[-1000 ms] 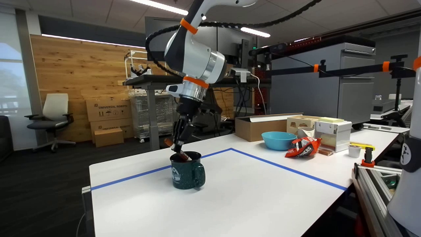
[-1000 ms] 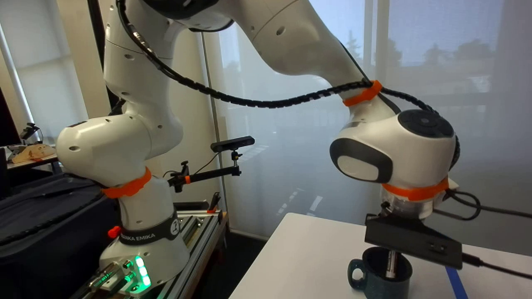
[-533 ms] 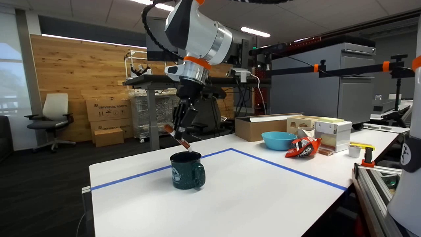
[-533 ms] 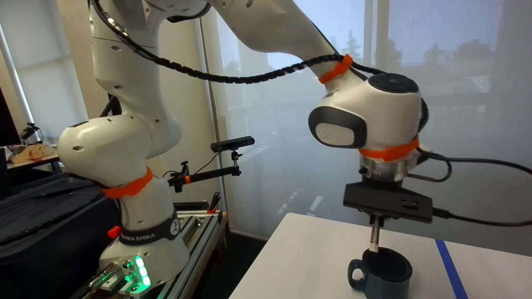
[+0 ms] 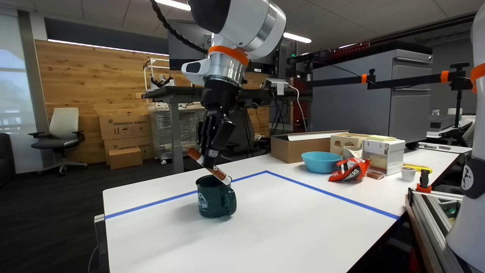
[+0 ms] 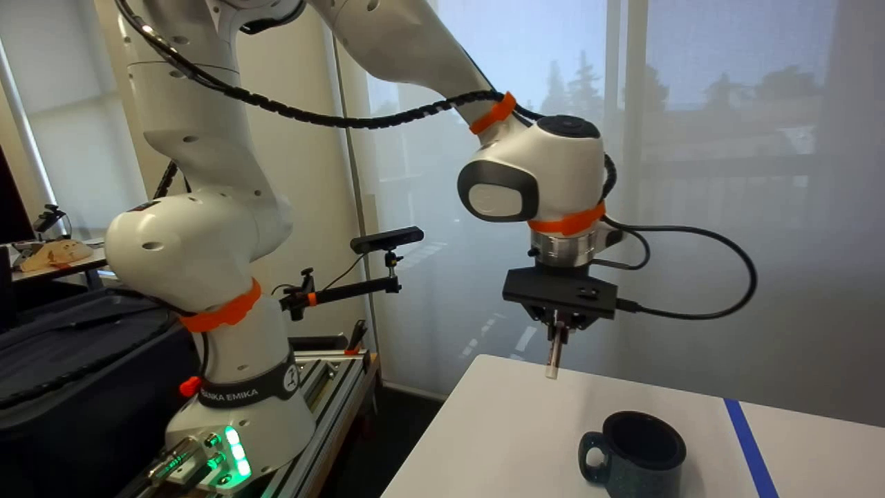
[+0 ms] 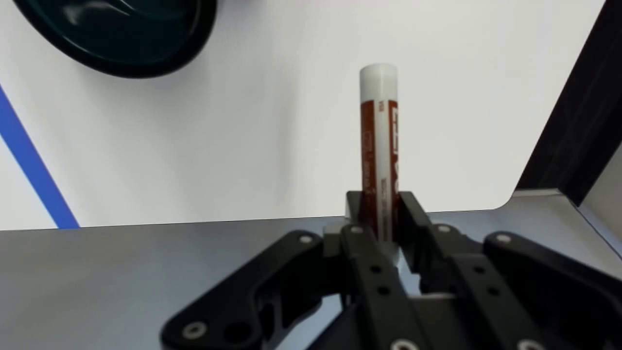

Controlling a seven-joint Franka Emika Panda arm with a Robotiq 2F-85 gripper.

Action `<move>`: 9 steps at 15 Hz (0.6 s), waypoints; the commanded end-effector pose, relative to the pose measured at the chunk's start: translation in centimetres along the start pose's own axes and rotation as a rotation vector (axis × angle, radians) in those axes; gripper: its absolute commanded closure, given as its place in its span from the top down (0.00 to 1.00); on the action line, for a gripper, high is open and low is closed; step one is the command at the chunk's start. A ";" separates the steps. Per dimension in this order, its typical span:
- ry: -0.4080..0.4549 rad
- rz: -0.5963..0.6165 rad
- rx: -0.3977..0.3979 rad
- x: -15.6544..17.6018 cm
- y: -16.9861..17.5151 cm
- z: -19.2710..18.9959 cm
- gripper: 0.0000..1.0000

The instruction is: Shift the marker to the table

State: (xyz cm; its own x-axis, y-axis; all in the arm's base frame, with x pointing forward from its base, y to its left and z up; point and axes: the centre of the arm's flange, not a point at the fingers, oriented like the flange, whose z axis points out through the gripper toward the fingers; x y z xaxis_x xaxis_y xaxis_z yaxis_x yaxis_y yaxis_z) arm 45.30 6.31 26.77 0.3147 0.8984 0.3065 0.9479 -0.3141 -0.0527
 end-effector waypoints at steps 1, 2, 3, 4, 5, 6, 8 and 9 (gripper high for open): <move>-0.013 -0.049 -0.037 0.3 -2.4 2.6 0.05; -0.015 -0.065 -0.043 0.2 -2.5 3.5 0.05; -0.029 -0.079 -0.052 0.2 -2.7 4.2 0.05; -0.036 -0.103 -0.055 0.1 -2.8 5.2 0.05; -0.050 -0.125 -0.057 0.0 -2.9 5.9 0.05; -0.070 -0.152 -0.059 -0.1 -3.1 7.0 0.05; -0.096 -0.202 -0.063 -0.2 -3.5 9.0 0.05; -0.106 -0.226 -0.054 -0.3 -3.7 10.0 0.05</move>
State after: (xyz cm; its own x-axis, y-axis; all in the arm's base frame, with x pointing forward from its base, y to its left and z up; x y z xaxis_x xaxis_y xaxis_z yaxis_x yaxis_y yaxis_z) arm 42.63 9.27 20.57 0.1750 0.9568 0.2319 0.9818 -0.1873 0.0319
